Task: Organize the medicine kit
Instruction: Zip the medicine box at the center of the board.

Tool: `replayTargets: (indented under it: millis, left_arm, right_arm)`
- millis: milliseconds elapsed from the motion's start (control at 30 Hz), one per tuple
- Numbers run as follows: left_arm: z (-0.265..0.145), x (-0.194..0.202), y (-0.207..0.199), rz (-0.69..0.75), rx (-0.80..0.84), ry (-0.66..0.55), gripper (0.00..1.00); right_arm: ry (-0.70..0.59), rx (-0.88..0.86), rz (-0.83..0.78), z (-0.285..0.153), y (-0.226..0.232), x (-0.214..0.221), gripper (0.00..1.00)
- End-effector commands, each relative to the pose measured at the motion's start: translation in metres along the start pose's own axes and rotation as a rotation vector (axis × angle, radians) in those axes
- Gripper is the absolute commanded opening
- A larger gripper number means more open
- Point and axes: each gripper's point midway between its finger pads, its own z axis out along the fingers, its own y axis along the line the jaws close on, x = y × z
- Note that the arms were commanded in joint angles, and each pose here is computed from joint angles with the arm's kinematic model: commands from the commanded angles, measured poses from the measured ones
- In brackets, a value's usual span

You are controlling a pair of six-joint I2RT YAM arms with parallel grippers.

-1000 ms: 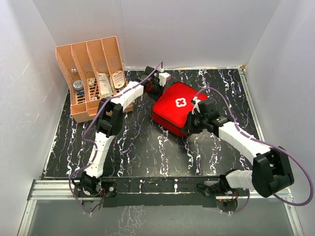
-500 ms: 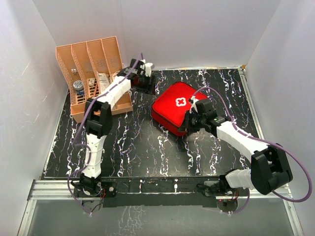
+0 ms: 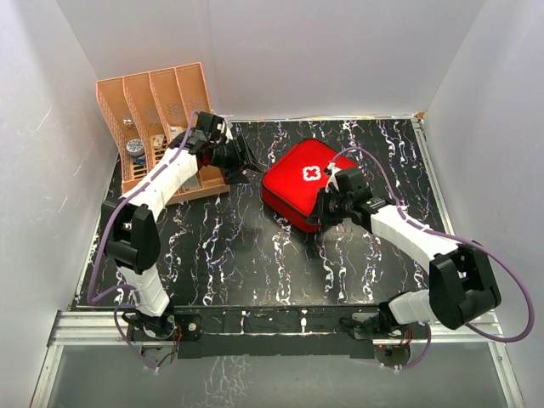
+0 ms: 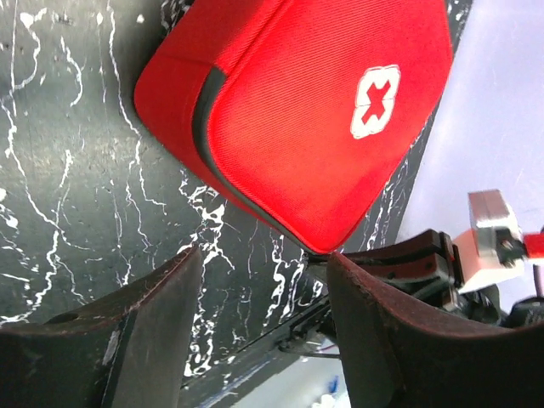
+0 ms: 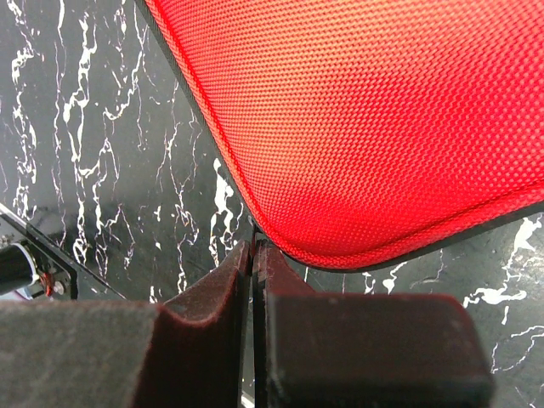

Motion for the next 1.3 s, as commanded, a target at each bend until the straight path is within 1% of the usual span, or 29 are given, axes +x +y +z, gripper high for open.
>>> replayTargets:
  millis: [0, 267, 467, 667, 967, 1267]
  left_arm:
    - [0.012, 0.008, -0.001, -0.189, -0.002, 0.029, 0.59]
    - [0.039, 0.003, -0.001, -0.288, -0.019, -0.008, 0.59]
    - [0.053, 0.007, -0.001, -0.339, -0.035, 0.000, 0.59]
    - [0.066, 0.008, 0.004, -0.348, -0.051, -0.008, 0.58]
    - [0.091, 0.006, 0.021, -0.356, -0.097, -0.001, 0.57]
    - [0.106, -0.005, 0.020, -0.354, -0.089, -0.024, 0.58]
  right_arm:
    - [-0.118, 0.020, -0.028, 0.003, 0.005, -0.040, 0.00]
    - [-0.154, 0.014, -0.033, 0.013, 0.016, -0.063, 0.00]
    - [-0.159, -0.008, -0.043, 0.025, 0.030, -0.069, 0.00]
    - [-0.160, -0.025, -0.061, 0.036, 0.042, -0.079, 0.00]
    - [-0.166, -0.050, -0.083, 0.044, 0.057, -0.092, 0.00]
    - [-0.127, -0.078, -0.099, 0.050, 0.066, -0.083, 0.00]
